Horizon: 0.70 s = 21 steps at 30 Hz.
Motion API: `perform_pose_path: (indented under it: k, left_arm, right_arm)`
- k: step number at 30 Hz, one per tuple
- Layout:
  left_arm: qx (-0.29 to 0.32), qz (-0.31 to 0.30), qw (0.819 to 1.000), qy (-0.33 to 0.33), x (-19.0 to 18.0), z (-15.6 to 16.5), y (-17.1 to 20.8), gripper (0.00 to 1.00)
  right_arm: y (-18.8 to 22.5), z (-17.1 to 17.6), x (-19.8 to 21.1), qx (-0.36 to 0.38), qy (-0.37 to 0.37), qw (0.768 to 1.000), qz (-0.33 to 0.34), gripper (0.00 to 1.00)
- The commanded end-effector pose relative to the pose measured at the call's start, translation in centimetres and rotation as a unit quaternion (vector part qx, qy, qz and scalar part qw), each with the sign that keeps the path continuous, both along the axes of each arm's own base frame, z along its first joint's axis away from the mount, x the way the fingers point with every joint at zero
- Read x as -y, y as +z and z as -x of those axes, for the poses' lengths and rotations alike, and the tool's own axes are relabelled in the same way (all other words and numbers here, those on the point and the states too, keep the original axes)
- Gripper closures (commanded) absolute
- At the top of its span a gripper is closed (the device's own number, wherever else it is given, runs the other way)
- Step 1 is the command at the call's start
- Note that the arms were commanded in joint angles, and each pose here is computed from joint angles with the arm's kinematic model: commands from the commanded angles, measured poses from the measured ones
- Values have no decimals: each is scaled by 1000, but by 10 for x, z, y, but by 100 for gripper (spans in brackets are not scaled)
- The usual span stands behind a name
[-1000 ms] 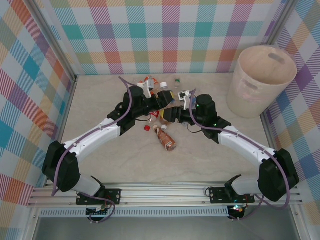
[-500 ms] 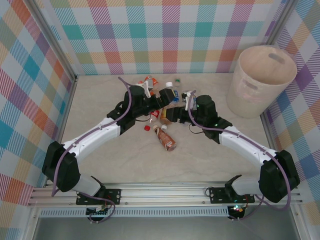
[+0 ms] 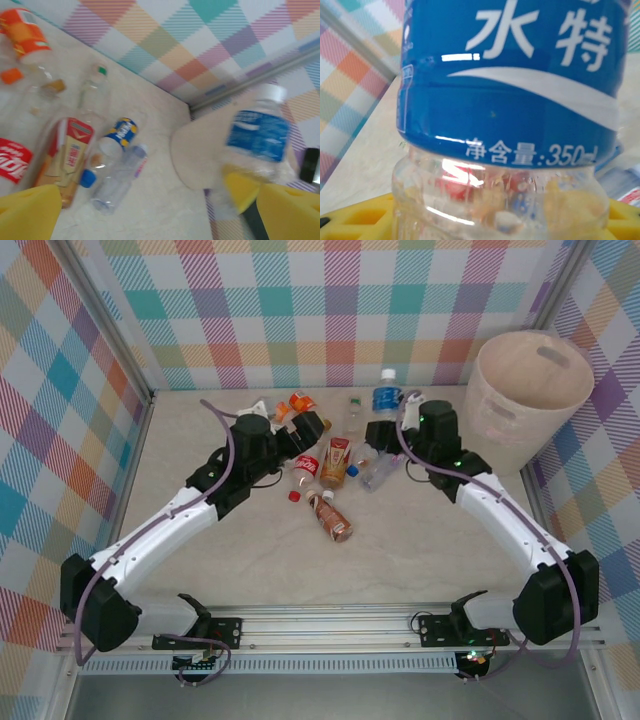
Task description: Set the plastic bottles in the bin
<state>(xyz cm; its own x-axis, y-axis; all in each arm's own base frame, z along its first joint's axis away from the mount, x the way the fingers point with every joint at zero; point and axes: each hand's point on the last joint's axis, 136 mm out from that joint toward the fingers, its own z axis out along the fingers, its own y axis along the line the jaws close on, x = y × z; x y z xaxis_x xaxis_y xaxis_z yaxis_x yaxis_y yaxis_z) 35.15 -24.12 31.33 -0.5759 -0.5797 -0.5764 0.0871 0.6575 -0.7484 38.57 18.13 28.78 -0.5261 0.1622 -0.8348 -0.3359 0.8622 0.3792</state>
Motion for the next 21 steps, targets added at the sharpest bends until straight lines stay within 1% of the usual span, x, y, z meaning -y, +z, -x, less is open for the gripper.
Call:
perform_pose_path:
  k: [1,2,4,7,10,15,18,21]
  left_arm:
    - [-40,-56,994,91,-42,3,-28,0]
    - [-58,-72,990,107,-52,8,-38,0]
    - [-76,-84,984,139,-67,11,-47,0]
    - [-92,-90,979,160,-80,16,-58,0]
    - [-100,-88,977,168,-86,19,-64,0]
    - [-106,-89,975,175,-92,21,-66,0]
    - [-107,-91,974,177,-95,22,-66,0]
    - [-110,-94,973,179,-97,22,-68,0]
  right_arm:
    - [29,-19,37,34,-47,998,40,51]
    - [38,-25,48,45,-57,996,42,52]
    - [55,-35,67,67,-77,993,53,52]
    - [75,-51,94,90,-110,987,76,52]
    - [94,-67,118,106,-140,981,87,51]
    - [117,-89,160,117,-195,970,84,51]
    - [123,-99,185,119,-229,962,86,50]
    - [118,-108,213,103,-269,954,83,50]
